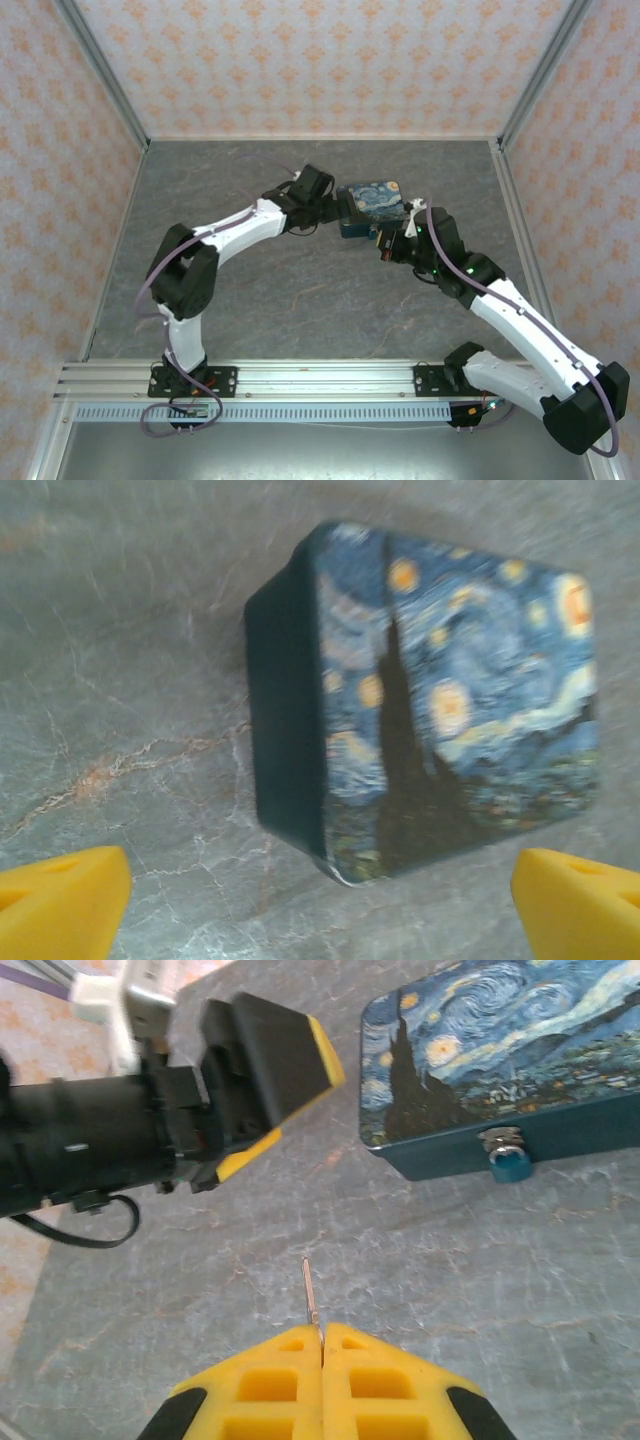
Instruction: Unlock a padlock with a key
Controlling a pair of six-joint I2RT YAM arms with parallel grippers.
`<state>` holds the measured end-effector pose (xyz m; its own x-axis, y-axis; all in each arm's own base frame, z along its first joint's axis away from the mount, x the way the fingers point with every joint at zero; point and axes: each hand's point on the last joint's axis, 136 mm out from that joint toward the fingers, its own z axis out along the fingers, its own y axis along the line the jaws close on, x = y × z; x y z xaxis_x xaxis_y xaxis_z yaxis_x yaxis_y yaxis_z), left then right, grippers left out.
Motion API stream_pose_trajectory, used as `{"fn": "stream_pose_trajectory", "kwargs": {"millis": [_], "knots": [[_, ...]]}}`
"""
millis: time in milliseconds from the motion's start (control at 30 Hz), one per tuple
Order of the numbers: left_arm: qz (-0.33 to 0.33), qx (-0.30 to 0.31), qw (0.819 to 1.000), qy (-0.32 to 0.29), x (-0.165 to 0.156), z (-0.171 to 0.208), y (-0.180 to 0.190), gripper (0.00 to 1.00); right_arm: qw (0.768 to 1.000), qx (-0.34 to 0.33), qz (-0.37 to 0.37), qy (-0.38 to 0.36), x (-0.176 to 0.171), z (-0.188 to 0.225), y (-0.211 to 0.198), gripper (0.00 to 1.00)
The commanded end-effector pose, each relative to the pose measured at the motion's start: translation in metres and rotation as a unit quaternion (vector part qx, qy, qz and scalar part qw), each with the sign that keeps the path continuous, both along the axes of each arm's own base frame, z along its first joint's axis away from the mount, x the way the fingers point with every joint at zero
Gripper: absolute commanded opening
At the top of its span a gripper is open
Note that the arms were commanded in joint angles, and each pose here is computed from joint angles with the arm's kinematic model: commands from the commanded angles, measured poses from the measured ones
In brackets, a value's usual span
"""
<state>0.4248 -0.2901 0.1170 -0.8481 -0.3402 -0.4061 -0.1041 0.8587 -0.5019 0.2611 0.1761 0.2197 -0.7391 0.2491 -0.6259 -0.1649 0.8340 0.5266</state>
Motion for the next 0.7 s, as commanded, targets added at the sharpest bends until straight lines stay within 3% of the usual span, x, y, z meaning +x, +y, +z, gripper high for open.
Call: {"fn": "stream_pose_trajectory", "kwargs": {"millis": [0, 333, 667], "knots": [[-0.004, -0.016, 1.0, 0.012, 0.008, 0.0, -0.011, 0.98, 0.999, -0.033, -0.012, 0.006, -0.005, -0.01, -0.013, 0.0], [-0.003, 0.031, 0.998, 0.051, 0.005, -0.047, -0.004, 0.98, 1.0, -0.028, -0.01, 0.011, 0.0, -0.01, -0.008, 0.0], [0.011, 0.088, 0.993, 0.077, -0.013, -0.067, 0.032, 0.97, 0.999, -0.039, -0.014, 0.02, 0.004, -0.013, -0.008, 0.0]]}}
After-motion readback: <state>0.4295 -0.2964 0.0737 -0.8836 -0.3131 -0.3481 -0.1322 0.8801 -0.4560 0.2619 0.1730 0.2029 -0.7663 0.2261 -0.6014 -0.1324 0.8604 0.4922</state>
